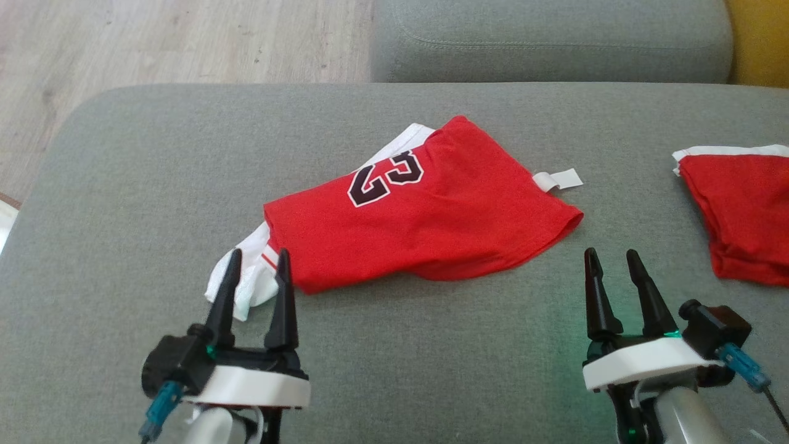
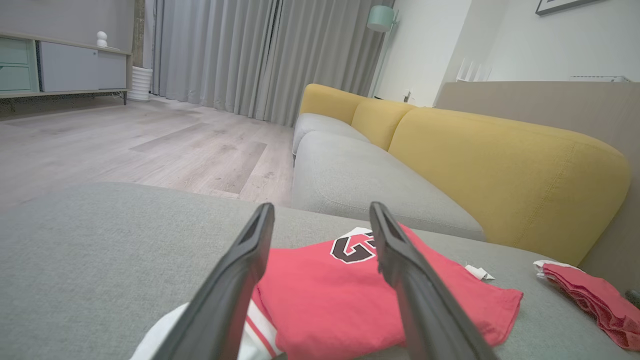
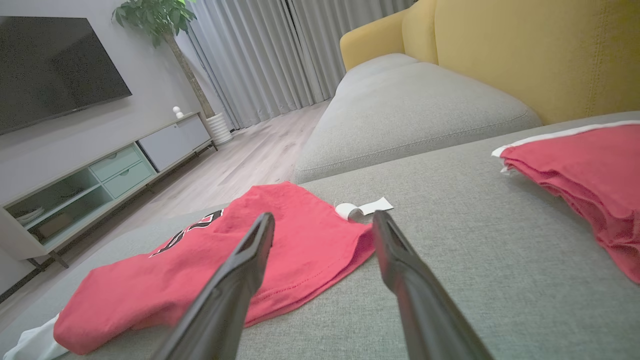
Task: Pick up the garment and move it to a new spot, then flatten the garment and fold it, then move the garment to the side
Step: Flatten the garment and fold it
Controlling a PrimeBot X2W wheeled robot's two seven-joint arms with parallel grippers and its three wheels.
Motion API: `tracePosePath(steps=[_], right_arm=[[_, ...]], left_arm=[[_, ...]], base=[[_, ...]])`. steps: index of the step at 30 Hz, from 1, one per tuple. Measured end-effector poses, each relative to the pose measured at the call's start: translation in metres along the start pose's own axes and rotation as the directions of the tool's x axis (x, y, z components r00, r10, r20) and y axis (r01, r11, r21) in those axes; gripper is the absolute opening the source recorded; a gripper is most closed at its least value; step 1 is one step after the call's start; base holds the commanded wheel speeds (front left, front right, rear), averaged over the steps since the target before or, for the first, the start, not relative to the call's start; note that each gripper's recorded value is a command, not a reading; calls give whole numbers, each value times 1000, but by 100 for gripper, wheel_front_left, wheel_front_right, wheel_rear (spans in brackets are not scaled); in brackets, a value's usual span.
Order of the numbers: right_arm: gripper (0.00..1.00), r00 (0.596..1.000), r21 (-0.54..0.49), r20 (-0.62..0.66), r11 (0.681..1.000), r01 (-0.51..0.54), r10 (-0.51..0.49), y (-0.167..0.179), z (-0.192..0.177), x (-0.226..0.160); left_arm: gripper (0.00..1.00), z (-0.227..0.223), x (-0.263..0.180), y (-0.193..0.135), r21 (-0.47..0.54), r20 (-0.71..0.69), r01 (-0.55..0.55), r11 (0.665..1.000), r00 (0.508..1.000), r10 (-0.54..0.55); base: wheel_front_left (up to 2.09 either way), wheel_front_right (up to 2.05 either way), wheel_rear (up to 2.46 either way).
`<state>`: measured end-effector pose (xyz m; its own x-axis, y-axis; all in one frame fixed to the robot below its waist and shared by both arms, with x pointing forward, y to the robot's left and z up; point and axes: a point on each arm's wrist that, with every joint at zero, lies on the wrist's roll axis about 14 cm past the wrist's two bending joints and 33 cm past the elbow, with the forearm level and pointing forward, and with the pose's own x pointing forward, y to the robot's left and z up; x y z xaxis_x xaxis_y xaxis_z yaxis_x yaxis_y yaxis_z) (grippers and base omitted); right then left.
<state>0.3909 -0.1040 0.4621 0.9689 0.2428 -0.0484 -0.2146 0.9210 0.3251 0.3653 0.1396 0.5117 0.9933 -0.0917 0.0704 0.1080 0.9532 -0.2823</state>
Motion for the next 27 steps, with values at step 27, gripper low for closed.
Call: tracePosePath(steps=[27], right_arm=[[100,910,10,-397,991,134,-119,-38,-80,64]], left_arm=[[100,-21,5,14,-7,-54,-31,999,998,31]], base=[[0,0,0]])
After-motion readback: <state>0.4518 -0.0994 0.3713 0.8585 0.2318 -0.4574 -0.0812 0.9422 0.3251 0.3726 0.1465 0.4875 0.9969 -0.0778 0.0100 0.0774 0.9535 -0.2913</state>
